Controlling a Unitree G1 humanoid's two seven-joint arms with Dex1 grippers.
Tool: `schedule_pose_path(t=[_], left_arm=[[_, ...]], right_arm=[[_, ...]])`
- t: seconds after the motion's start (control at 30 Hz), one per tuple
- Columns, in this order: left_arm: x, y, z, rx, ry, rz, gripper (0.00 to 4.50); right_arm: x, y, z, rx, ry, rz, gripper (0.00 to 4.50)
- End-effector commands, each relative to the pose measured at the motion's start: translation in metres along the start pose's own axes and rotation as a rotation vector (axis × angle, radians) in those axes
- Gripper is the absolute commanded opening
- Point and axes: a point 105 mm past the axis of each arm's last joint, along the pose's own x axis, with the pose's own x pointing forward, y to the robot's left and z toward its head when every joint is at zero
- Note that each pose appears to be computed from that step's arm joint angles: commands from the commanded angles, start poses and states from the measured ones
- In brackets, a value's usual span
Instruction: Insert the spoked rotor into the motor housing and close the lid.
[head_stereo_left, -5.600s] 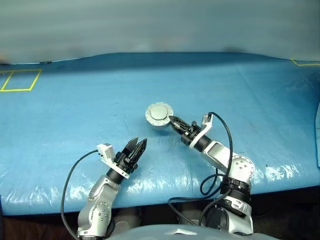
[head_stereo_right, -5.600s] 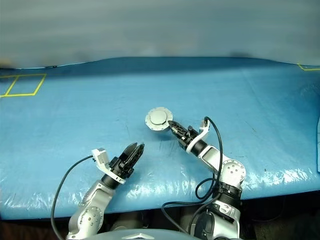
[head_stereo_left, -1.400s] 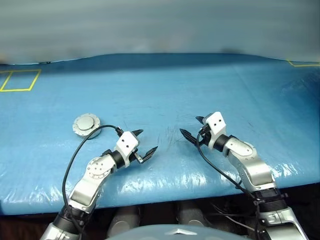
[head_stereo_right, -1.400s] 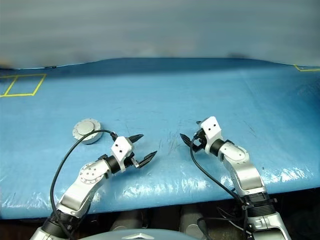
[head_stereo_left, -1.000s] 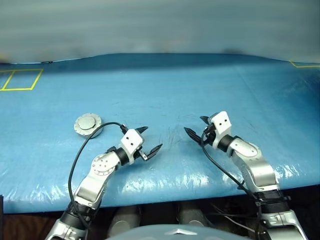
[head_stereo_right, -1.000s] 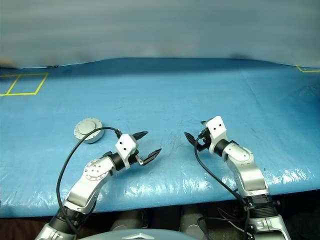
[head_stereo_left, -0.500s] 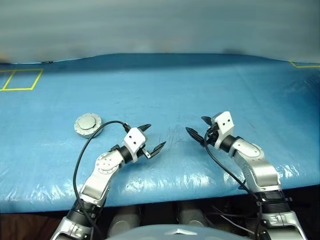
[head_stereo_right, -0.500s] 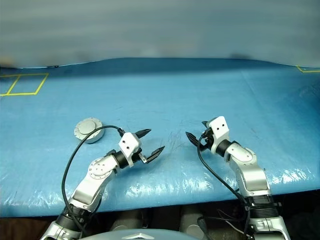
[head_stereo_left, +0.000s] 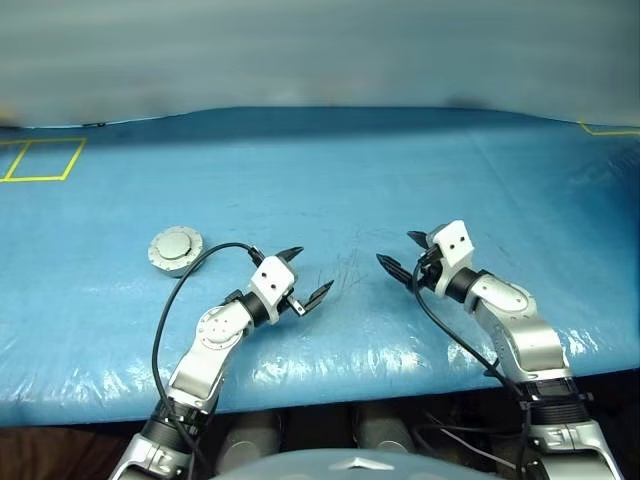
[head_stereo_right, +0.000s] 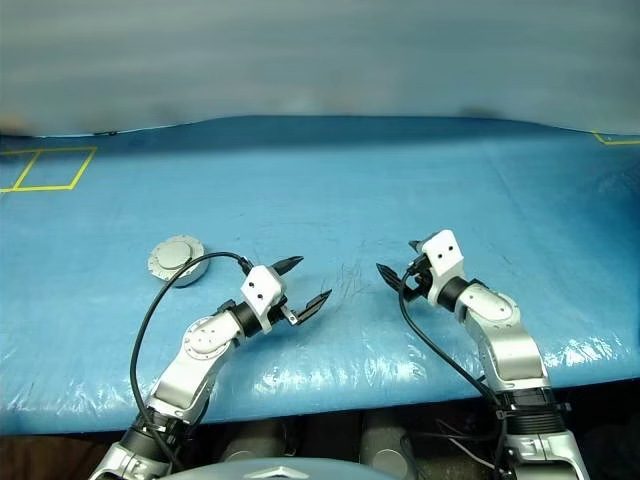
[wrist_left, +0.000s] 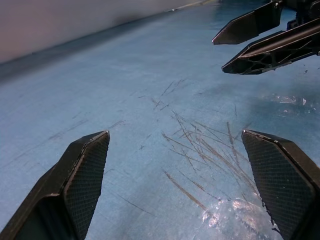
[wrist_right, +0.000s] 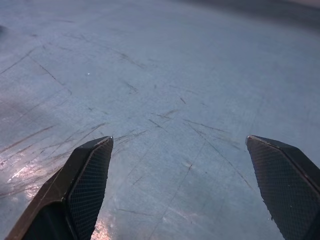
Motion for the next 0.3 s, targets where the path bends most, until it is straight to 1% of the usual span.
schedule_pose_path(t=[0.03,0.3], left_arm=[[-0.0018,0.0072,0.0064,0.024,-0.026,0.025,4.5],[-0.0046,0.0113,0.0052,0.033,-0.019,0.041,4.5]], right_arm=[[0.0006,-0.0033,0.0118,-0.032,-0.031,-0.001,4.47],[0.0046,-0.0014,0.0097,-0.032,-0.038,-0.006,4.47]])
